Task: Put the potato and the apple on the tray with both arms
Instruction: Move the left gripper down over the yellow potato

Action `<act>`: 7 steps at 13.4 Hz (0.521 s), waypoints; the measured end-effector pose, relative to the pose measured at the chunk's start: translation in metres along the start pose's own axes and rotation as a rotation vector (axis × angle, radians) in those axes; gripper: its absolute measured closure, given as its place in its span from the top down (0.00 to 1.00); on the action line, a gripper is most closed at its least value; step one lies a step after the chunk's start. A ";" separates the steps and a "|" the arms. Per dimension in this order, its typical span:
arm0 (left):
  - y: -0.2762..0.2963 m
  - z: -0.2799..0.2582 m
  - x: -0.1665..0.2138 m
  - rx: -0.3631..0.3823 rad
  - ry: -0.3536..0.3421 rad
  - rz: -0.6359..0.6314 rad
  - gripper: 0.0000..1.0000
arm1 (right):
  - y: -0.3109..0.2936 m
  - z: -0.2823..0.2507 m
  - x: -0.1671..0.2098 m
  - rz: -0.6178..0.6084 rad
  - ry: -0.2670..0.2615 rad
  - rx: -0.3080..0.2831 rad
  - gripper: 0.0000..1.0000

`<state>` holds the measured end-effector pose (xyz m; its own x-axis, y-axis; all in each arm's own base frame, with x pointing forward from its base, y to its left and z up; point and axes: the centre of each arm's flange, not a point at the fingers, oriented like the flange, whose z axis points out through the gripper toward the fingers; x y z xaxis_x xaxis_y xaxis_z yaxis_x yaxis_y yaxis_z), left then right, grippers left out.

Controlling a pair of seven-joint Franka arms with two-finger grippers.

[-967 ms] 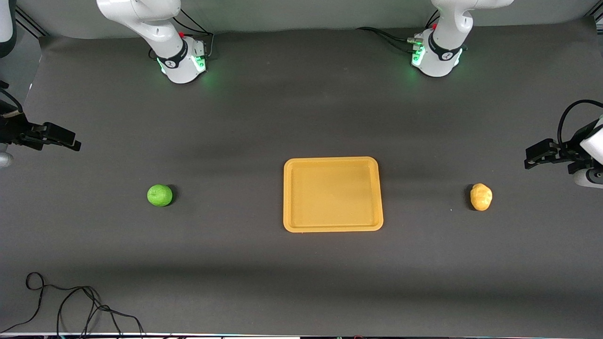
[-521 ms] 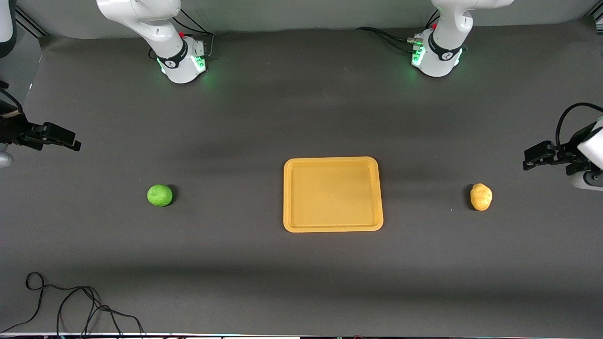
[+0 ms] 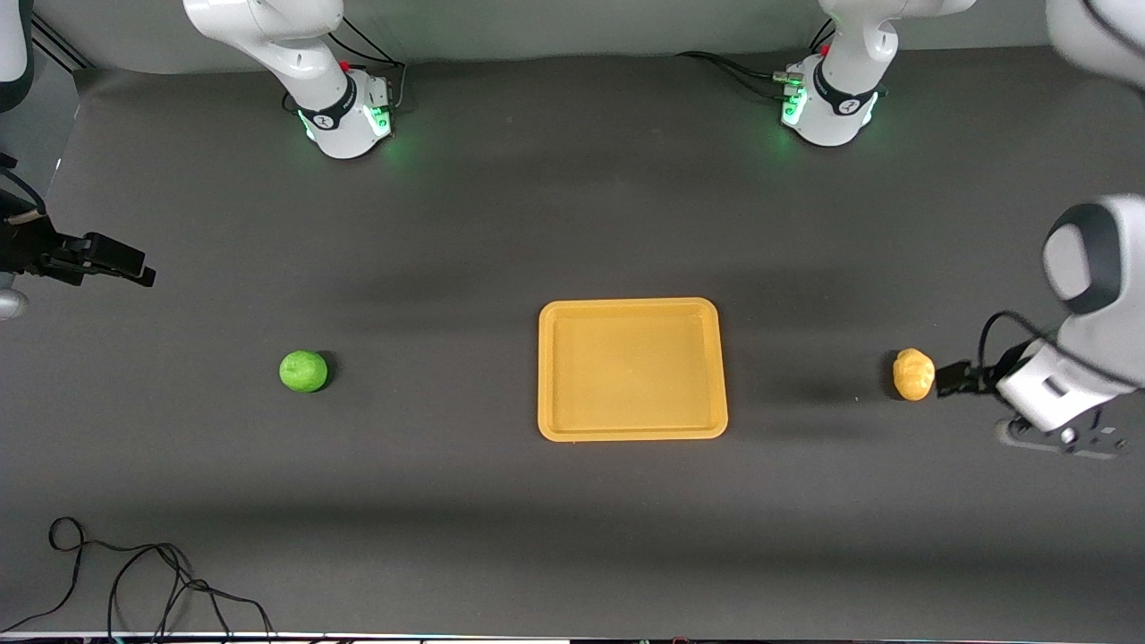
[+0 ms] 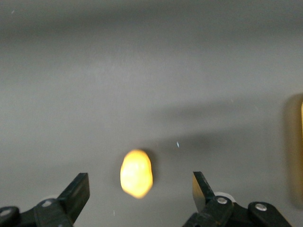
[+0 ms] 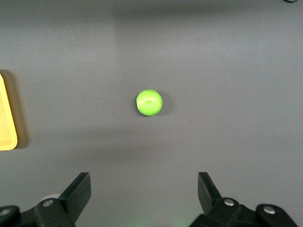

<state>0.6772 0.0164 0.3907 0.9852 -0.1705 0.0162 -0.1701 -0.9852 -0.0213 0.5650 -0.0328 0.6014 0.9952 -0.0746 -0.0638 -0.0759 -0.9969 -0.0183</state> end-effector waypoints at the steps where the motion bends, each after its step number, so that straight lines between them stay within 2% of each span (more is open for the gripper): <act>1: -0.004 0.017 0.005 0.005 0.014 0.024 0.97 | 0.000 0.000 0.000 0.000 0.000 0.000 1.00; 7: -0.034 0.088 0.015 0.006 0.054 0.047 0.96 | 0.000 0.001 0.000 0.000 -0.003 0.000 1.00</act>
<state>0.6993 0.0492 0.3033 0.9737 -0.2171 0.0694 -0.2156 -0.9760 -0.0294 0.5648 -0.0325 0.6005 0.9950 -0.0741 -0.0664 -0.0755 -0.9970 -0.0183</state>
